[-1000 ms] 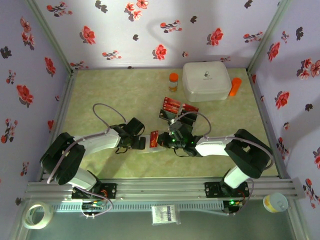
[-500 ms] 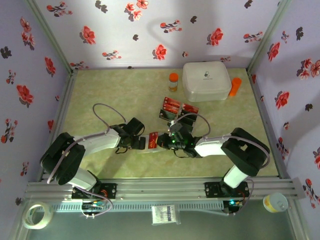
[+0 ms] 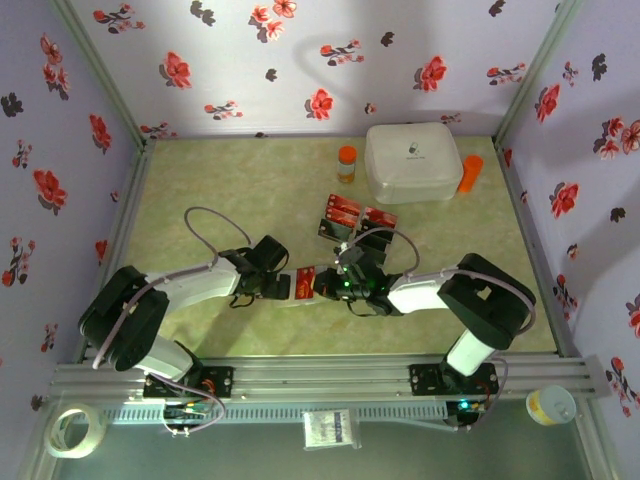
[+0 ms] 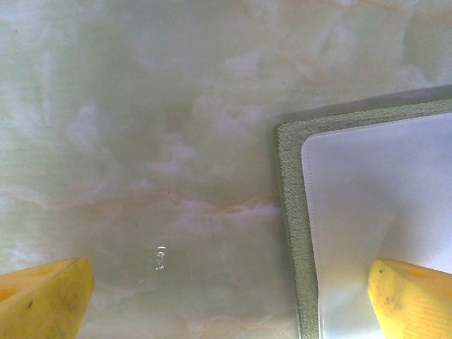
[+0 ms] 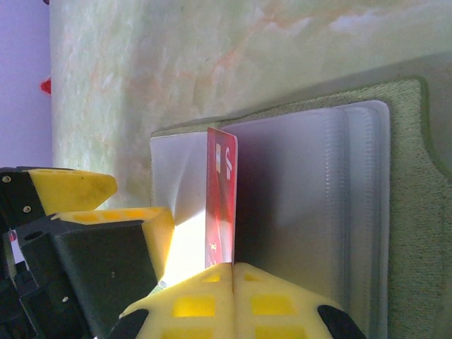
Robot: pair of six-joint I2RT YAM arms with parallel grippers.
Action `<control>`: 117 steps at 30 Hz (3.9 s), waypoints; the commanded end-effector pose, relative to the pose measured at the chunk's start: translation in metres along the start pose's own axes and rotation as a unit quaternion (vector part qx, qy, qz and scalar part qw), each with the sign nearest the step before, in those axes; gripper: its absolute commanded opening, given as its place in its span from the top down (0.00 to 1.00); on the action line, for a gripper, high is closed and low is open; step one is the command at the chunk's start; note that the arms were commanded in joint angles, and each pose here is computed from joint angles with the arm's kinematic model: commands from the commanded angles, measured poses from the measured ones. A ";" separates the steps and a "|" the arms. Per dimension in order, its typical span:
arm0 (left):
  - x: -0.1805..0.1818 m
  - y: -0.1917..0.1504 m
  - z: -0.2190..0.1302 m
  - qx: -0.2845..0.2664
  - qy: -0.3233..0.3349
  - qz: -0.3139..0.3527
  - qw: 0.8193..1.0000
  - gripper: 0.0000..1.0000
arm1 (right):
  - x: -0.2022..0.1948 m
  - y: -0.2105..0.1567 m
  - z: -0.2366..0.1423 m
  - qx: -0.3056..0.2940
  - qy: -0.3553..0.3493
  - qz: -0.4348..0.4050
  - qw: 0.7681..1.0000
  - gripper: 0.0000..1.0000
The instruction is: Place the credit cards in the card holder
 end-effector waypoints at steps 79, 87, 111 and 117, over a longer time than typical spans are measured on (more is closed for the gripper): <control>0.031 -0.003 0.000 0.011 0.039 -0.018 0.999 0.00 | 0.025 0.011 -0.005 0.084 -0.092 -0.100 0.987 0.85; 0.031 -0.002 0.002 0.011 0.039 -0.016 0.999 0.00 | 0.013 0.005 0.014 0.101 -0.109 -0.100 0.984 0.92; 0.034 0.007 -0.011 -0.003 0.032 -0.035 0.999 0.00 | 0.035 -0.004 0.038 0.118 -0.099 -0.115 0.981 0.95; 0.040 -0.002 -0.004 0.006 0.035 -0.042 0.998 0.00 | 0.037 0.001 0.029 0.106 -0.100 -0.118 0.982 0.95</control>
Point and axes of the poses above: each hand's point on the last joint's axis, 136 mm out from that joint toward the fingers, its own z axis out along the fingers, its own x axis along the line the jaws close on, y = z × x, the point moved 1 cm from there along -z, back along the fingers, and after that the axes turned 2 degrees about z, right-handed, at the moved point
